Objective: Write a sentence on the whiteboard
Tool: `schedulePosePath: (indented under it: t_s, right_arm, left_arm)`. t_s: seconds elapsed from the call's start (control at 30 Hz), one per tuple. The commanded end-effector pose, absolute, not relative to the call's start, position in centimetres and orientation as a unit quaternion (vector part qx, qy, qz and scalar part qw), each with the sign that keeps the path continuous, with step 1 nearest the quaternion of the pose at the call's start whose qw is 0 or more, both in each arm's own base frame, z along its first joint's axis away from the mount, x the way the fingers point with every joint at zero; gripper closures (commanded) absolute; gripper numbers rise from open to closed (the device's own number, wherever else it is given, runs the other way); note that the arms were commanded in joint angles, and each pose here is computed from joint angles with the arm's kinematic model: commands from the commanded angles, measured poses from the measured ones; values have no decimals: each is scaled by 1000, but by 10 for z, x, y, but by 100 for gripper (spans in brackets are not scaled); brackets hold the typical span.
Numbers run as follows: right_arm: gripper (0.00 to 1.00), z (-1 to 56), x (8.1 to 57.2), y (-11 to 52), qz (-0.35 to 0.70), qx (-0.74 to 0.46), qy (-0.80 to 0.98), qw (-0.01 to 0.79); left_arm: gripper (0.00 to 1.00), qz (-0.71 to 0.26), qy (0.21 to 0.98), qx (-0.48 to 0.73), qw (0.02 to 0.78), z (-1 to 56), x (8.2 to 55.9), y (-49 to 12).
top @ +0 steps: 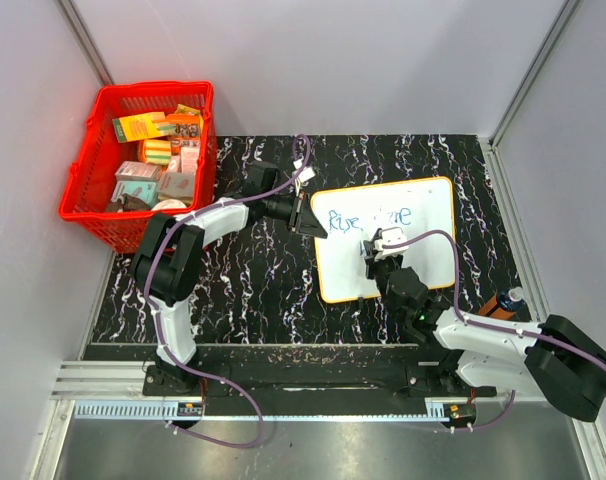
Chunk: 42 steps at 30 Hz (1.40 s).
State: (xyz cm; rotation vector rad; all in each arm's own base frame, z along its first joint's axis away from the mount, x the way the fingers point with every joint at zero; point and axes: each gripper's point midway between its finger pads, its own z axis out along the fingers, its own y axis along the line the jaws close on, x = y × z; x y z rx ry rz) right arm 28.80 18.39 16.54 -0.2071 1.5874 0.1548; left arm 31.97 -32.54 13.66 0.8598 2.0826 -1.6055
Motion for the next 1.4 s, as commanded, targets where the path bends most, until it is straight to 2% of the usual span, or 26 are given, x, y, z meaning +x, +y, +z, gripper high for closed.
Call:
schedulePosePath:
  t_s: [0.0, 0.4, 0.63, 0.77, 0.9, 1.1, 1.37]
  right_arm:
    - [100, 165, 287, 193, 94, -89, 718, 683]
    - [100, 170, 289, 204, 111, -93, 714, 686]
    - [100, 209, 273, 183, 139, -64, 681, 716]
    - [100, 217, 271, 170, 121, -54, 680, 721]
    - [100, 207, 275, 168, 112, -57, 694, 709]
    - [100, 205, 283, 167, 175, -41, 704, 687]
    - [100, 197, 283, 174, 188, -55, 701, 686]
  left_arm:
    - [100, -504, 761, 357, 200, 82, 314, -327]
    - [100, -504, 760, 357, 200, 82, 313, -327]
    - [100, -504, 761, 357, 201, 82, 314, -327]
    - [100, -503, 761, 357, 201, 82, 313, -327]
    - [100, -504, 761, 357, 200, 82, 313, -327]
    - [100, -503, 761, 357, 202, 82, 313, -327]
    - [100, -502, 762, 357, 201, 82, 313, -327]
